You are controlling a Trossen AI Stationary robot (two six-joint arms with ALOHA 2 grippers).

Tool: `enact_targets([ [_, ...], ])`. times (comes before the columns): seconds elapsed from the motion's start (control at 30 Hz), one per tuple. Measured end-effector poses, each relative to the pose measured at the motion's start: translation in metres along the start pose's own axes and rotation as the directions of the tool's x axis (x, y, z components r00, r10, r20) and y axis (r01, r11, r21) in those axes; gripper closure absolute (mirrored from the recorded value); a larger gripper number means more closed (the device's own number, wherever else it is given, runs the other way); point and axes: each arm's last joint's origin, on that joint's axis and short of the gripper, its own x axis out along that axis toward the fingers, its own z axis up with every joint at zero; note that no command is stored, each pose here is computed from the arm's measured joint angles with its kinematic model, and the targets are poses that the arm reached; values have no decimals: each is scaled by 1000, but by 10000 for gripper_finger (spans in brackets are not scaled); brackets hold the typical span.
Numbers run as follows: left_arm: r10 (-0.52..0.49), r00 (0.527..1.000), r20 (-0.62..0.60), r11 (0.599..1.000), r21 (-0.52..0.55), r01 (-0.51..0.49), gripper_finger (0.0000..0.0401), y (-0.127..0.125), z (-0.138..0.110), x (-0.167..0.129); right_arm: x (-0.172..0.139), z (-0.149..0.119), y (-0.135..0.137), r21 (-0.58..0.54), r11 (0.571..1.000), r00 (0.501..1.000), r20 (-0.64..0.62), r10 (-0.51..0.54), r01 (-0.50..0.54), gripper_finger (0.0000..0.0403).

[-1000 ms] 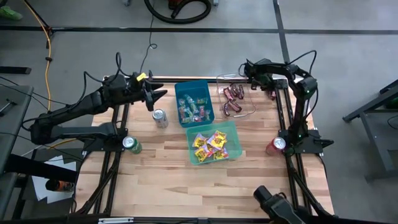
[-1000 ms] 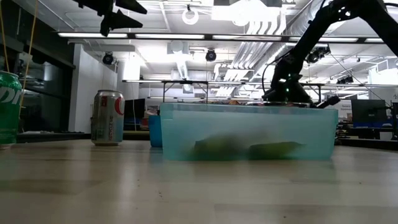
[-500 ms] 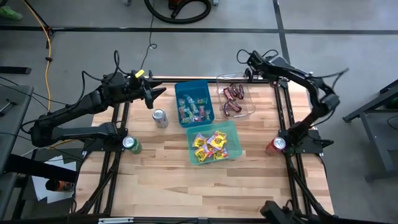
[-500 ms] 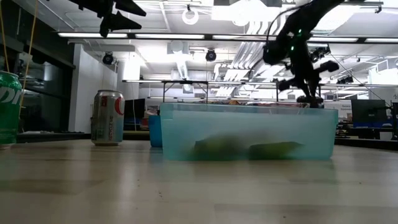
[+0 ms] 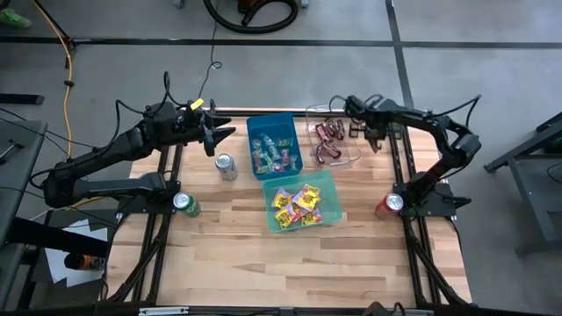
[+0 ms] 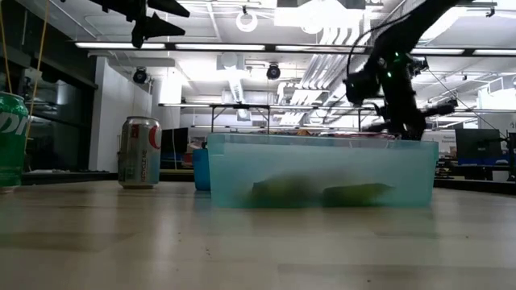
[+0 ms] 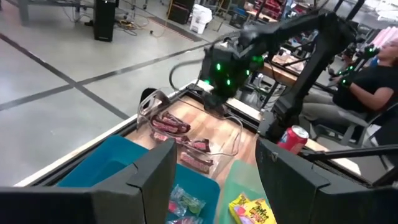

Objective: Sort candy
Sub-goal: Put the brown candy into the transparent bin

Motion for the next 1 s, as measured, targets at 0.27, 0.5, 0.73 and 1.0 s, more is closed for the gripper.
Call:
enact_targets([
  [0.27,22,1000,6,999,-36,-22,197,1,0,0,40,-30,-2,-34,998,994,-92,52,-56,389],
  [0.5,82,996,25,991,-108,-79,197,2,1,0,35,-29,-6,-167,986,999,-41,23,-30,313],
  [0.73,82,996,25,986,-145,-78,197,2,1,0,32,-23,-10,-202,979,999,-17,35,-37,266],
  [1.0,82,996,25,986,-146,-77,197,2,1,0,36,-17,-21,-130,991,999,-12,-45,43,288],
])
